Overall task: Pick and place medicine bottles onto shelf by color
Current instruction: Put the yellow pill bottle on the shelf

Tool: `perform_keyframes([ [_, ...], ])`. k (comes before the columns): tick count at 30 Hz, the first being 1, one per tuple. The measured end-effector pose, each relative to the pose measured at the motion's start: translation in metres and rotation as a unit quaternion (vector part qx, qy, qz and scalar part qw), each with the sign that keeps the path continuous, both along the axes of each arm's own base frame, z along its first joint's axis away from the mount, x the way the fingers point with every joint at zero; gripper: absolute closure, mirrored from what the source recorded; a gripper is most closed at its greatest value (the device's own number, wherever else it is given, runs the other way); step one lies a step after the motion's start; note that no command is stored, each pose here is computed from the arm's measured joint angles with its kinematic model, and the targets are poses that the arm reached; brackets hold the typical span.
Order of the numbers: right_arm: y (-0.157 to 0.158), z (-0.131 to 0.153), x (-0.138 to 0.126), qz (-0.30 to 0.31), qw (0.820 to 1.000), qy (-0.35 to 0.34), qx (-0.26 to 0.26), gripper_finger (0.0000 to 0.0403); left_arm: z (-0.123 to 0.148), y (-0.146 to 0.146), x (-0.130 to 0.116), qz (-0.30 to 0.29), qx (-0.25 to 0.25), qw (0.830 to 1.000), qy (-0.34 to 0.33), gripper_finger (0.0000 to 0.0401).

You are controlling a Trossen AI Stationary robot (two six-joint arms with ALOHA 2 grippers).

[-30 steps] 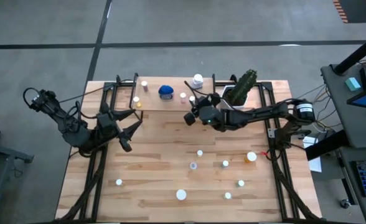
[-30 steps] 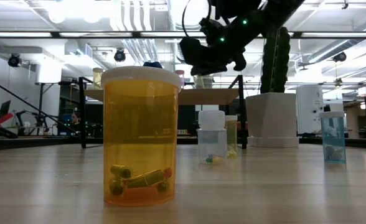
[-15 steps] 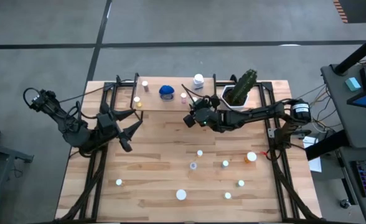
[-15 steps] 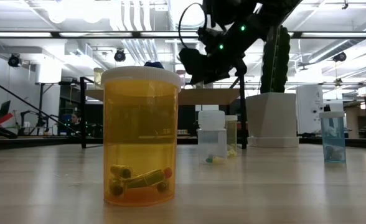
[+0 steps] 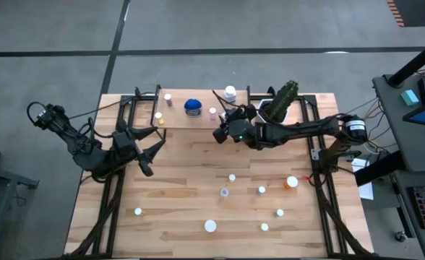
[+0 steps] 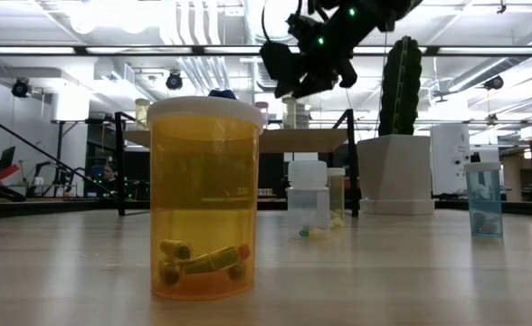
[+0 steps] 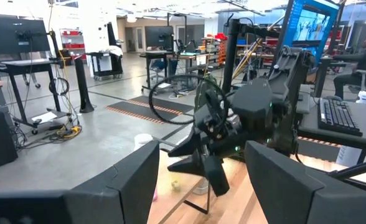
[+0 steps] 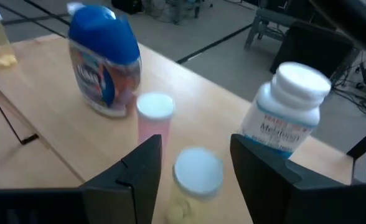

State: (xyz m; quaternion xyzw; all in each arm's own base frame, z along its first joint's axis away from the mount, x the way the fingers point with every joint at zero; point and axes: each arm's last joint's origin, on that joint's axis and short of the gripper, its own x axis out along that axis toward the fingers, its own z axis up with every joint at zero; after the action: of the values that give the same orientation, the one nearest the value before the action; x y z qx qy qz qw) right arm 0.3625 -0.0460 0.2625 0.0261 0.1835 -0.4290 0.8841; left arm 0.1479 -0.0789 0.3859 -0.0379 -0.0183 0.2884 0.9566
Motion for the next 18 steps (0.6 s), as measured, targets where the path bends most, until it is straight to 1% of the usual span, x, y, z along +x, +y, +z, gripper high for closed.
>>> perform_keyframes([
  [5, 0.003, 0.030, -0.001, 0.002, 1.000, -0.004, 0.002, 0.0220, 0.000, 0.000, 0.000, 0.000, -0.002, 1.000, -0.001, 0.0180],
  [10, 0.012, 0.073, -0.005, 0.022, 1.000, 0.001, -0.004, 0.0221, -0.004, -0.004, 0.004, -0.017, -0.041, 0.999, -0.022, 0.0180],
  [12, 0.018, 0.090, -0.007, 0.059, 0.998, 0.010, 0.004, 0.0223, -0.009, -0.008, 0.008, -0.039, -0.064, 0.997, -0.029, 0.0180],
  [14, 0.024, 0.108, -0.009, 0.111, 0.993, 0.007, 0.030, 0.0227, -0.016, -0.014, 0.014, -0.079, -0.105, 0.991, -0.033, 0.0180],
  [15, 0.027, 0.115, -0.010, 0.145, 0.988, 0.006, 0.053, 0.0229, -0.021, -0.017, 0.018, -0.102, -0.135, 0.985, -0.030, 0.0180],
  [16, 0.030, 0.122, -0.011, 0.185, 0.979, 0.003, 0.083, 0.0231, -0.026, -0.020, 0.020, -0.123, -0.170, 0.978, -0.024, 0.0180],
  [17, 0.033, 0.129, -0.013, 0.227, 0.967, -0.004, 0.118, 0.0233, -0.034, -0.023, 0.023, -0.141, -0.214, 0.967, -0.012, 0.0180],
  [18, 0.036, 0.136, -0.014, 0.269, 0.950, -0.010, 0.157, 0.0236, -0.042, -0.026, 0.024, -0.154, -0.263, 0.952, 0.006, 0.0180],
])
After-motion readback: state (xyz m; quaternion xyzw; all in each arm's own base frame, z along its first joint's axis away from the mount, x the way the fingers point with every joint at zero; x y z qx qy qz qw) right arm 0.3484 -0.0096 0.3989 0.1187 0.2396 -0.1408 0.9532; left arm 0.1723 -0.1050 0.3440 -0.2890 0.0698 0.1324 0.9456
